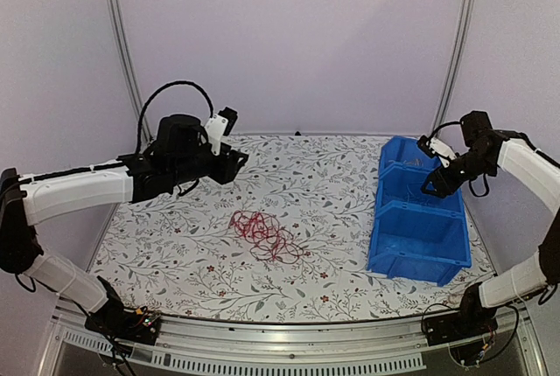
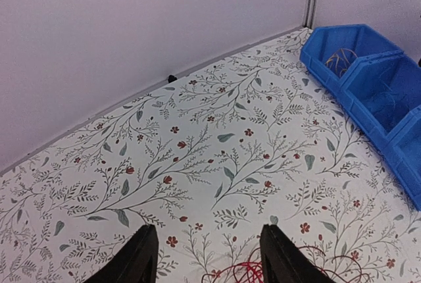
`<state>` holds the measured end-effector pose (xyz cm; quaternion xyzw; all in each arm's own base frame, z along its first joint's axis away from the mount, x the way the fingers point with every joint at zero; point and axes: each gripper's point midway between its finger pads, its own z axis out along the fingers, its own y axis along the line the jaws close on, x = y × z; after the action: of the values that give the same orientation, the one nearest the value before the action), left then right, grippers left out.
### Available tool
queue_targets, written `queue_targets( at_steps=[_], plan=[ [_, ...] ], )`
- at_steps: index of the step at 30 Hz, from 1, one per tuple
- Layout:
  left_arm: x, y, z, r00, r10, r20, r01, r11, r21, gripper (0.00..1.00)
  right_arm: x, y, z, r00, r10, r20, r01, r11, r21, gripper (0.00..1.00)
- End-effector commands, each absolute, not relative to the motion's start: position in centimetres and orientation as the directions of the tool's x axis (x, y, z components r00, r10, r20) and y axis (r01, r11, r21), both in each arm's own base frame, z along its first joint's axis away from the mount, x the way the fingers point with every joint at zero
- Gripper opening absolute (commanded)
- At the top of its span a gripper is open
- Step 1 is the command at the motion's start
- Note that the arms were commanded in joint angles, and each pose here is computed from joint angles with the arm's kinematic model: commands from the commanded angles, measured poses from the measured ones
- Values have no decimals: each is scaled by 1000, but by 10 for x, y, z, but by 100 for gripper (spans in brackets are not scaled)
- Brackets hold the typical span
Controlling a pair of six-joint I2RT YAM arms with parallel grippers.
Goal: Untangle the cables
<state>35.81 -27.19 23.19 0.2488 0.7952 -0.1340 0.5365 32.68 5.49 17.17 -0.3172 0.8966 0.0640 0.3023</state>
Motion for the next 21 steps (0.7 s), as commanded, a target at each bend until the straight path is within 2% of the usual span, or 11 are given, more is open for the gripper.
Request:
queue_targets(
  at_steps=[1, 4, 7, 14, 18, 21],
  plan=[
    [356, -268, 240, -291, 248, -924, 541, 839, 55, 53, 326, 53, 210, -592, -560, -580, -625, 773, -109, 62],
    [356, -267, 241, -291, 245, -925, 538, 841, 53, 53, 332, 68, 264, -483, -528, -699, -639, 758, -131, 66],
    [358, -268, 237, -304, 241, -922, 536, 843, 43, 53, 328, 98, 284, -401, -500, -768, -713, 696, -81, 66],
    [360, -271, 187, -465, 303, -832, 534, 845, 9, 46, 328, 161, 279, -321, -518, -793, -797, 600, -69, 64],
    [359, -282, 148, -600, 338, -725, 561, 824, -79, 43, 320, 210, 257, -311, -539, -783, -865, 502, -2, 62],
    [354, -294, 129, -685, 346, -642, 588, 783, -205, 44, 309, 252, 229, -301, -576, -760, -912, 408, 51, 63]
  ],
)
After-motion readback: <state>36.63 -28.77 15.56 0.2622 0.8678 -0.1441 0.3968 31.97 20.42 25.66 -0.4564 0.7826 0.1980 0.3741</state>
